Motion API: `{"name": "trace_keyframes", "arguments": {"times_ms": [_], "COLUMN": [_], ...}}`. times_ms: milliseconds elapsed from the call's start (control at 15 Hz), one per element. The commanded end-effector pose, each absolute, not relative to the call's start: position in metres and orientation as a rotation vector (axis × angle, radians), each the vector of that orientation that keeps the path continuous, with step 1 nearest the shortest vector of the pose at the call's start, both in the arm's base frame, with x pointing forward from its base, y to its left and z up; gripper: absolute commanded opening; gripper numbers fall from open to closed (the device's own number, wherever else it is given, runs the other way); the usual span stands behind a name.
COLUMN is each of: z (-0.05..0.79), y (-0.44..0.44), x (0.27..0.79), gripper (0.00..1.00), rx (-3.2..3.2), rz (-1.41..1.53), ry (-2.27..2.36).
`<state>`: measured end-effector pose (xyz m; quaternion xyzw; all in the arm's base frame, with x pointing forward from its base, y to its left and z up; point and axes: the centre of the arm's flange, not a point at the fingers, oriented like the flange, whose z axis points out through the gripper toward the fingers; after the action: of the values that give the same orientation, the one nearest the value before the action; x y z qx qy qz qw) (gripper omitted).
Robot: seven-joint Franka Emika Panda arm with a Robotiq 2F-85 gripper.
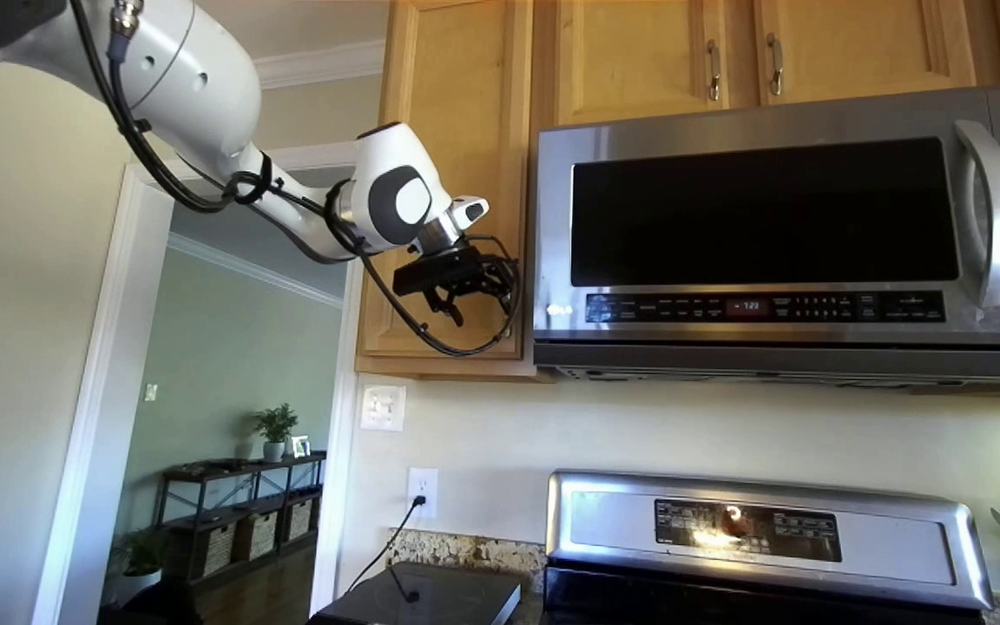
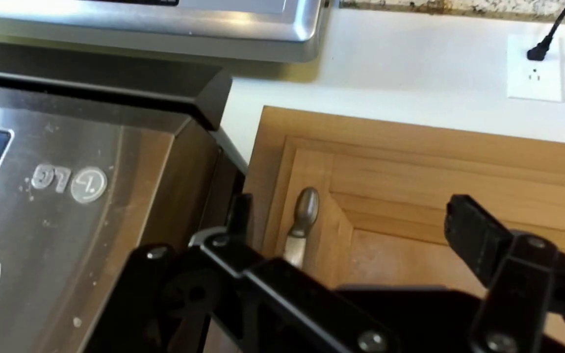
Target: Open the overhead cabinet door on the far left
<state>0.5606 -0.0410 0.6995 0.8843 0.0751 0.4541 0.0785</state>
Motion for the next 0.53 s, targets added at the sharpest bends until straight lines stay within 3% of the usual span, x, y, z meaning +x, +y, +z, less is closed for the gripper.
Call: {"name": "trace_keyframes", "arguments": {"times_ms": [0,267,400,467], "z": [0.712,0.718,0.718,0.718], "y": [-0.056,-0.060,-0.061,-0.061], "x": [0.582,0.602,0.611,0.615], "gripper": [1.00,1.00,0.74,0.67], "rx": [2.557,2.499,2.494,2.495], "rz": [1.440,1.500,1.496,1.495], "ry": [0.250,0.220,0.212,0.210]}}
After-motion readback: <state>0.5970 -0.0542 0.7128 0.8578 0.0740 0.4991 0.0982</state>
